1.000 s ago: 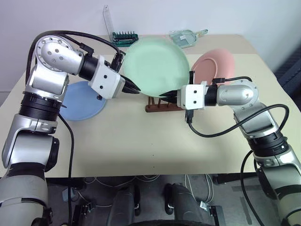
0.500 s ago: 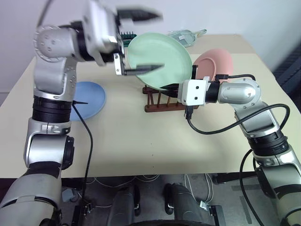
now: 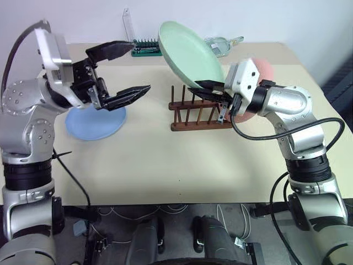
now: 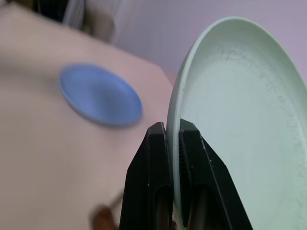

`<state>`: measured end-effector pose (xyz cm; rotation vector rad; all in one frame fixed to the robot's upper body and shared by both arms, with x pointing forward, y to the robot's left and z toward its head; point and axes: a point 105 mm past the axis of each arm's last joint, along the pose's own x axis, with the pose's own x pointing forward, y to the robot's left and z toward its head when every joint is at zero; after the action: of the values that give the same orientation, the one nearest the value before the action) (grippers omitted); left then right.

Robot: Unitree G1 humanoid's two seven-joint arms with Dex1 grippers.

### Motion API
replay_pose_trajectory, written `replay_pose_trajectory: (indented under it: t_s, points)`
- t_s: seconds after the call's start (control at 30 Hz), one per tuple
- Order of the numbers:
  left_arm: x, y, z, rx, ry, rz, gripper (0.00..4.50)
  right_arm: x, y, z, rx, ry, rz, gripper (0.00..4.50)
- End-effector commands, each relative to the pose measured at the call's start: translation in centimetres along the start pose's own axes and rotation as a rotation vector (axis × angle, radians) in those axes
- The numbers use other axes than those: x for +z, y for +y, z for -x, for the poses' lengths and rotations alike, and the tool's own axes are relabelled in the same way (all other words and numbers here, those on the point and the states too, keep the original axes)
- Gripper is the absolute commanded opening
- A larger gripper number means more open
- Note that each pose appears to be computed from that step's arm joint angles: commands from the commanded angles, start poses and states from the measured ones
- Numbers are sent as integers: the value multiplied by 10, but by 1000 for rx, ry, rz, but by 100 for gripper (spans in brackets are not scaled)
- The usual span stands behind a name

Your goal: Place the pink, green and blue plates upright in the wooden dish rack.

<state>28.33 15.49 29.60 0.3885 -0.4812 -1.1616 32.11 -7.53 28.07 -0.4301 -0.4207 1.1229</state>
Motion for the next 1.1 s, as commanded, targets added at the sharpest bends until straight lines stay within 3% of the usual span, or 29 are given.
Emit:
replay_pose_trajectory:
  t_s: [0.03,0.27,0.43,0.67,1.1]
  points:
    - [-14,-19,7,-42,92,16,447,32,-5,6,-35,-158,-155,0]
    - [-63,-44,3,-45,220,88,447,33,-11,8,-112,-266,-550,0]
    - [-85,-61,-4,-63,239,117,447,25,-25,12,-210,-269,-662,0]
    - [-93,-65,-8,-48,218,156,447,11,-42,18,-323,-251,-760,0]
    - [-96,-68,-11,-50,213,180,447,1,-42,16,-357,-234,-839,0]
